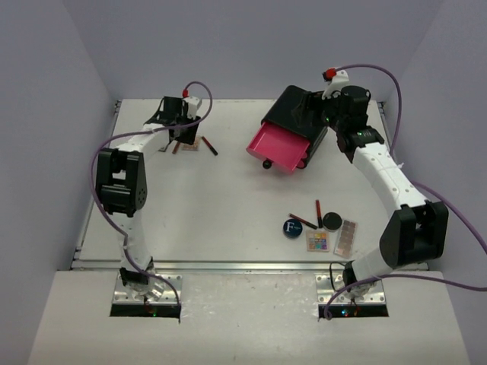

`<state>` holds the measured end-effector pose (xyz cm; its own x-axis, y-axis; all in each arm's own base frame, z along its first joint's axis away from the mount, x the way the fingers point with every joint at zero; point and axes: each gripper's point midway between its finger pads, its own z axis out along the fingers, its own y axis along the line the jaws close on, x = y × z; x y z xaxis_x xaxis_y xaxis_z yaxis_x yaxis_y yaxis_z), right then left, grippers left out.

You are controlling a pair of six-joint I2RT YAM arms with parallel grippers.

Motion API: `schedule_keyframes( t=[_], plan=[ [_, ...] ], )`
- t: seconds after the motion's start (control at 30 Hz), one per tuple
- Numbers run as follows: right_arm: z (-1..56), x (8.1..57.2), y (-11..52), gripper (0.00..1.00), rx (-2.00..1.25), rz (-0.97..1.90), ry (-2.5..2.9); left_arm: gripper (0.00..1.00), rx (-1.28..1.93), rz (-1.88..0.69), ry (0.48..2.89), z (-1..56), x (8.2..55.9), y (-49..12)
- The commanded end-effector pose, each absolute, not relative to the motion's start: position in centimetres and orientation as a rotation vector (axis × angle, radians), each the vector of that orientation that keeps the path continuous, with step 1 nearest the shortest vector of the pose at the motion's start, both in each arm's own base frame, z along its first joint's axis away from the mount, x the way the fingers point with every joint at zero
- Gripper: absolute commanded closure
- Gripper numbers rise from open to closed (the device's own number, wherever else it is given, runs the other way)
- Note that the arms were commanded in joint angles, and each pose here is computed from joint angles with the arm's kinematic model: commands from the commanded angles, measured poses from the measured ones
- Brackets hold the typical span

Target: Organize the makeup

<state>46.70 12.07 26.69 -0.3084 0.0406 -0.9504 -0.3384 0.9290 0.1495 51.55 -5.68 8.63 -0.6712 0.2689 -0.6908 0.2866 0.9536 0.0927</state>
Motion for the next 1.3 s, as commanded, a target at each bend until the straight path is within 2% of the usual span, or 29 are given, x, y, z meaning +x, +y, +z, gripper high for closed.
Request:
schedule_keyframes(
  t=[0.0, 0.53, 0.67, 0.77, 1.27],
  plan=[
    [29.6, 45.8, 13.1, 0.18, -0.242, 0.416, 1.754, 0.63, 0.375, 0.000, 2.312, 9.2, 53.9, -4.3],
    [29.5, 44.8, 13.8, 0.18, -0.250, 0.423, 1.746, 0.62, 0.263, 0.010, 2.390, 4.6, 56.3, -0.4],
    [29.5, 44.7, 13.9, 0.17, -0.252, 0.426, 1.748, 0.65, 0.225, 0.012, 2.397, 4.4, 56.4, 1.5],
    [29.4, 44.7, 13.9, 0.17, -0.252, 0.423, 1.748, 0.69, 0.235, 0.009, 2.407, 4.0, 56.2, 1.5],
    [29.3, 44.8, 14.1, 0.16, -0.256, 0.427, 1.748, 0.73, 0.230, -0.050, 2.498, 1.2, 53.9, 1.4]
  ],
)
